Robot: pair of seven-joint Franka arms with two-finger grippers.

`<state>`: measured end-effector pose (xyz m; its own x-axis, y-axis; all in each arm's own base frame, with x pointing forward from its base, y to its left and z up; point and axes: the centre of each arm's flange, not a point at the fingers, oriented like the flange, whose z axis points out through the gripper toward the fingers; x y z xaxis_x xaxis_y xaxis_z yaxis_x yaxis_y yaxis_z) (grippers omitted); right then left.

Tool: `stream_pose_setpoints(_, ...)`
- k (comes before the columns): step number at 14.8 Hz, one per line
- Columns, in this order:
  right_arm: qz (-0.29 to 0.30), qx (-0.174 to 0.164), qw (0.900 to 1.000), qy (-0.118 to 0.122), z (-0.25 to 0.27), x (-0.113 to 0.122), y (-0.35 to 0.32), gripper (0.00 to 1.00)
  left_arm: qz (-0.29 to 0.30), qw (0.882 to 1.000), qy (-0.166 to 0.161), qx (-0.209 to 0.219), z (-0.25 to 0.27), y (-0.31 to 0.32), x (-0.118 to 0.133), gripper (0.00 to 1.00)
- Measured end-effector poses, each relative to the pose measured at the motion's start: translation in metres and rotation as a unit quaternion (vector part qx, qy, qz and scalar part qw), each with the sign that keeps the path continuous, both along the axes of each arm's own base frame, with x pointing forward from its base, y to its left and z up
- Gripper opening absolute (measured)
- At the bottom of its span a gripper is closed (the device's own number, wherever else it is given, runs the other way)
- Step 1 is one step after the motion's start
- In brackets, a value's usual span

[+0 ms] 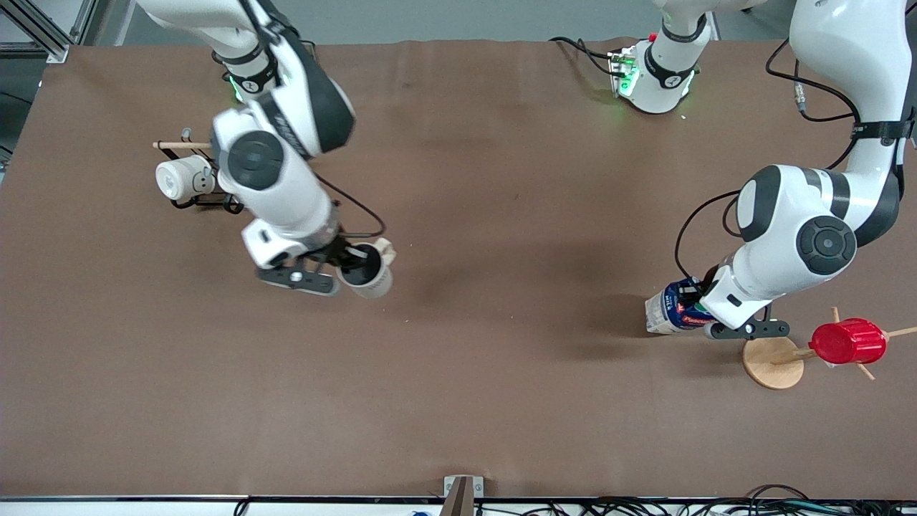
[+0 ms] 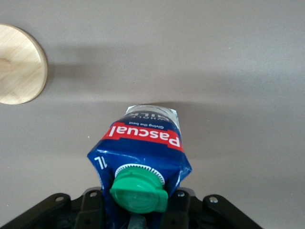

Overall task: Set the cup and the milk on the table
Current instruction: 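Lift the mug with the right gripper while the left gripper lifts the carton, then lower the mug onto the table center and open the right gripper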

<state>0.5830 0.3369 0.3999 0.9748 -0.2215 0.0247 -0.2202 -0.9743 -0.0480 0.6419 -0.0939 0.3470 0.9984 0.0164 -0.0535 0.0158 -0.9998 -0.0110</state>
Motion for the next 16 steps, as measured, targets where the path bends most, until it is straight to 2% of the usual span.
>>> stream_pose_setpoints(4, 0.012, 0.001, 1.0, 0.003, -0.068, -0.01, 0.049, 0.04, 0.01, 1.0, -0.003, 0.0, 0.004, -0.018, -0.001, 0.41)
stream_pose_setpoints(8, -0.001, 0.01, 1.0, -0.004, -0.123, -0.015, 0.087, 0.04, 0.022, 1.0, -0.006, 0.001, 0.007, -0.053, -0.006, 0.41)
stream_pose_setpoints(12, 0.004, 0.017, 1.0, -0.011, -0.153, -0.019, 0.109, 0.06, 0.043, 0.999, -0.008, 0.004, 0.015, -0.105, -0.018, 0.41)
stream_pose_setpoints(14, 0.004, 0.016, 1.0, -0.011, -0.155, -0.019, 0.109, 0.1, 0.048, 0.999, -0.01, 0.004, 0.017, -0.134, -0.027, 0.41)
stream_pose_setpoints(16, 0.003, 0.015, 1.0, -0.012, -0.154, -0.017, 0.107, 0.23, 0.052, 0.999, -0.009, 0.005, 0.016, -0.158, -0.036, 0.41)
